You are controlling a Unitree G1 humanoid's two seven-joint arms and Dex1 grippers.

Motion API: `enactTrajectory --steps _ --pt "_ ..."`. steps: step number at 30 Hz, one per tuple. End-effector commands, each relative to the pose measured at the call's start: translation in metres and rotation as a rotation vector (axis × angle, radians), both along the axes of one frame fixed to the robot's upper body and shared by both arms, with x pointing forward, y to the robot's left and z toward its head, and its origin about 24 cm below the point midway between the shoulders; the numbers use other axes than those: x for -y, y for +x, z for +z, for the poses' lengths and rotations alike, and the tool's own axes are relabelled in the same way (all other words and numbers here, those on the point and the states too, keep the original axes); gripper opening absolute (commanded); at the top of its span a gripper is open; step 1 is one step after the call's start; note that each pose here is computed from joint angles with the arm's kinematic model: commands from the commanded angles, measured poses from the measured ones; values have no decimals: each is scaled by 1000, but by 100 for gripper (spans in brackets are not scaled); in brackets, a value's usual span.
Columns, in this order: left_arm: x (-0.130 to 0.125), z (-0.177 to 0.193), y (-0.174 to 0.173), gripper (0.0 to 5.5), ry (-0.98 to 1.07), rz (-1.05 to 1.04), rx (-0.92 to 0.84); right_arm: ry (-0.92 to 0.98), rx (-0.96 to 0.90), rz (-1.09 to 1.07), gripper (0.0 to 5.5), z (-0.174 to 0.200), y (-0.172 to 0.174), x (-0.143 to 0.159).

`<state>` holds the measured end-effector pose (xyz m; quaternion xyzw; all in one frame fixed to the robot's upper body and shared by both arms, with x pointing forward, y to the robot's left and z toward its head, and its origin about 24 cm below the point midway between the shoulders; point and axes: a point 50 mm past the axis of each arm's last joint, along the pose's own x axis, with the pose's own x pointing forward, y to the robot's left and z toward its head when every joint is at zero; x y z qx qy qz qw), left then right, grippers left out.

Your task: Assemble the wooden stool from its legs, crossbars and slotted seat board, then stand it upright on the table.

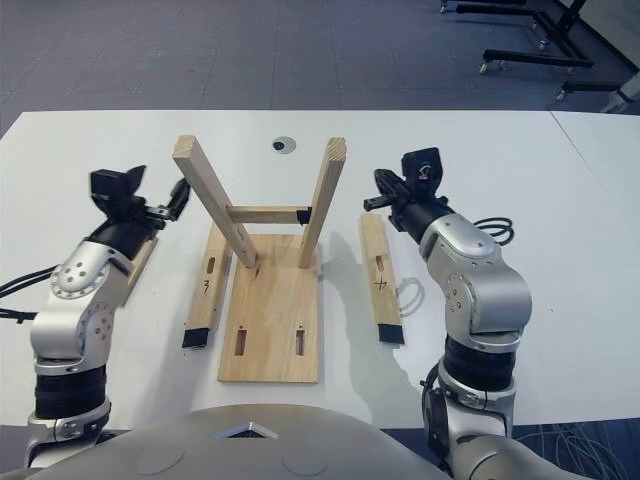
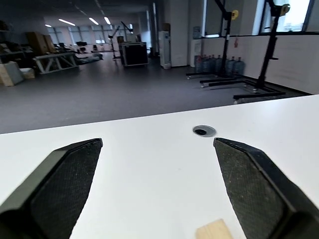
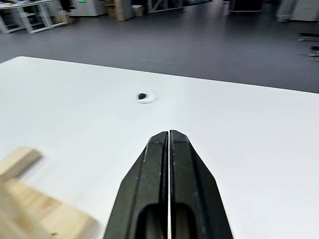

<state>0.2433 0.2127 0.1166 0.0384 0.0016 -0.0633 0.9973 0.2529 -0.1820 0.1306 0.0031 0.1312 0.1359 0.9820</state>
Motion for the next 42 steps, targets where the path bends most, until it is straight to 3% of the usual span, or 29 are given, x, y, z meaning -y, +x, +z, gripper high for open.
enactTrajectory --steps 1,6,8,17,24,28,32,37,42 --pt "4 7 -2 413 -30 -5 22 27 -64 15 5 -6 -11 -17" --pt "82 11 -2 413 -152 -299 -18 182 -52 328 5 16 -14 -95" --pt "94 2 -5 413 -154 -352 -90 183 -63 405 5 22 -14 -109" --pt "58 -15 -4 413 -68 -218 -168 89 -113 314 5 5 -8 -82" --pt "31 -5 4 413 -11 -143 -107 95 -16 196 5 7 2 -33" --pt "2 19 15 413 -3 -99 -10 98 26 115 5 6 13 -2" --pt "-20 61 30 413 27 -11 154 116 203 86 5 48 30 2" --pt "6 129 55 413 -77 -88 361 155 415 162 5 118 57 -26" --pt "44 159 53 413 -184 -264 408 240 563 246 5 165 46 -53"
